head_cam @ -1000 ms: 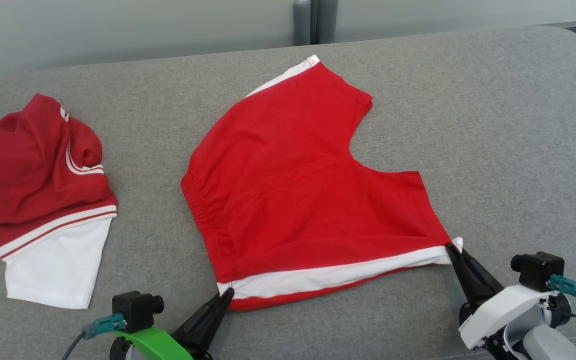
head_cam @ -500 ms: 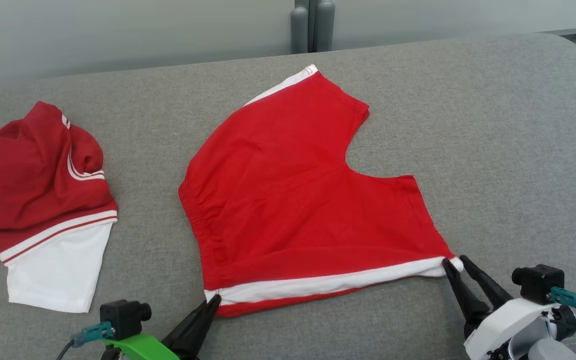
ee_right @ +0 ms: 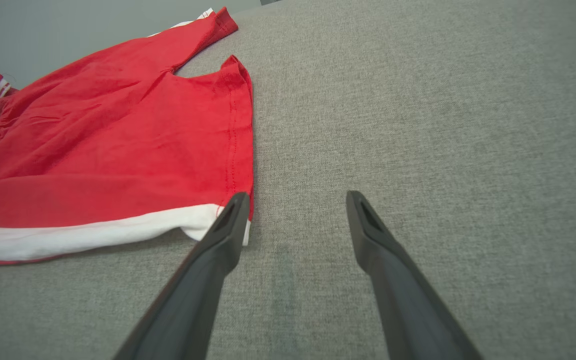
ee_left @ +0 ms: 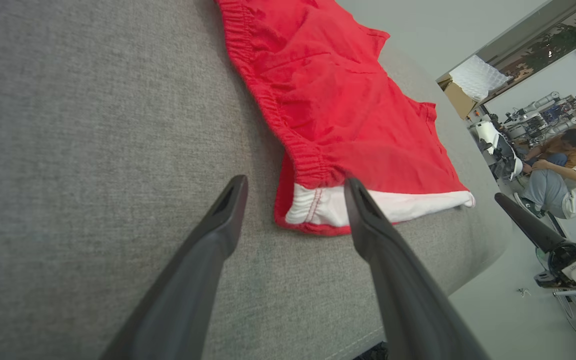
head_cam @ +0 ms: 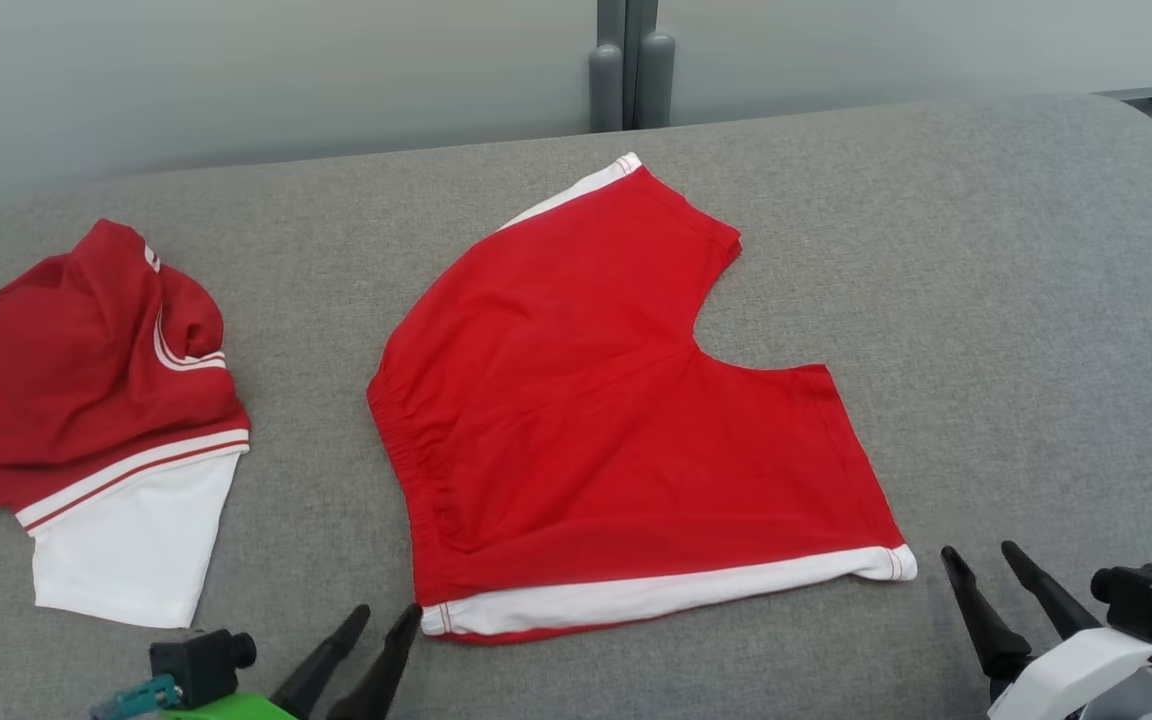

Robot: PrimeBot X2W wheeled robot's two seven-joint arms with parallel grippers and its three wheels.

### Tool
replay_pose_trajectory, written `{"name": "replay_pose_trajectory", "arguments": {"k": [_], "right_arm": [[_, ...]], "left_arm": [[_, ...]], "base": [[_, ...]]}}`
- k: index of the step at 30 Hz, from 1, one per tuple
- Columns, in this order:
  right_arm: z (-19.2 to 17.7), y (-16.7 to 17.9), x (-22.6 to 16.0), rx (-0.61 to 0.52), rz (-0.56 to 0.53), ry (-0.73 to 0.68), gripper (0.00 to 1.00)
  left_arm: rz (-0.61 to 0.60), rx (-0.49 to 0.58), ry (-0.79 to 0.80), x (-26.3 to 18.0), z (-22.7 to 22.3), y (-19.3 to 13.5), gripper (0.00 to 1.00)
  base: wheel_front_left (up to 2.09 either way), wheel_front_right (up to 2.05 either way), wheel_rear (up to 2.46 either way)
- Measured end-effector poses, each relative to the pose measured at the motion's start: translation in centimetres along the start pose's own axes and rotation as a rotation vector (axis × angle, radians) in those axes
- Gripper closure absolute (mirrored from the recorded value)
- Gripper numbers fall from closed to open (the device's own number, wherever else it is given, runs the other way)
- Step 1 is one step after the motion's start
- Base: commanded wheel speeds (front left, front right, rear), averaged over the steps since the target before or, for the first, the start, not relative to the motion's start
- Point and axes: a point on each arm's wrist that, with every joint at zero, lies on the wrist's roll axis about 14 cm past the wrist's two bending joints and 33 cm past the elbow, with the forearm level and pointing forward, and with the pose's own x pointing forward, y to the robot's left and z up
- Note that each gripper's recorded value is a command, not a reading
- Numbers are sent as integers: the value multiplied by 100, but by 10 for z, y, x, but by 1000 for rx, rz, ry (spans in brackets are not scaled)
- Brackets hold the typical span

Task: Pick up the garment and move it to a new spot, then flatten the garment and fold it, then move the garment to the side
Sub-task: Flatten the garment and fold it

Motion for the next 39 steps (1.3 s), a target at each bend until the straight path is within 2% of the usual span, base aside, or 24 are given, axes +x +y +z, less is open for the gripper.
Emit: {"name": "replay_pose_trajectory", "arguments": {"k": [7,13,14,15,19,28,39], "right_arm": [[37,-9,6,-33,-17,-109,0],[95,2,19,-114,23,-267,0],[95,2,19,-114,23,-267,0],[112,8,21,-132,38,-317,0],[133,18,23,-151,56,-380,0],[164,47,26,-155,86,-490,0],[171,73,26,-172,108,-532,0]], "left_arm": [[6,77,-170,-1,54,2,0],[-4,171,-287,-1,89,-7,0],[-4,171,-287,-1,89,-7,0],[-10,206,-319,-1,99,-12,0],[6,240,-371,-1,111,-18,0],[115,303,-526,-11,150,-17,0],[232,399,-567,-32,150,-5,0]], "base": [[0,0,0],[0,0,0],[0,0,0],[0,0,0],[0,0,0],[0,0,0],[0,0,0]]}}
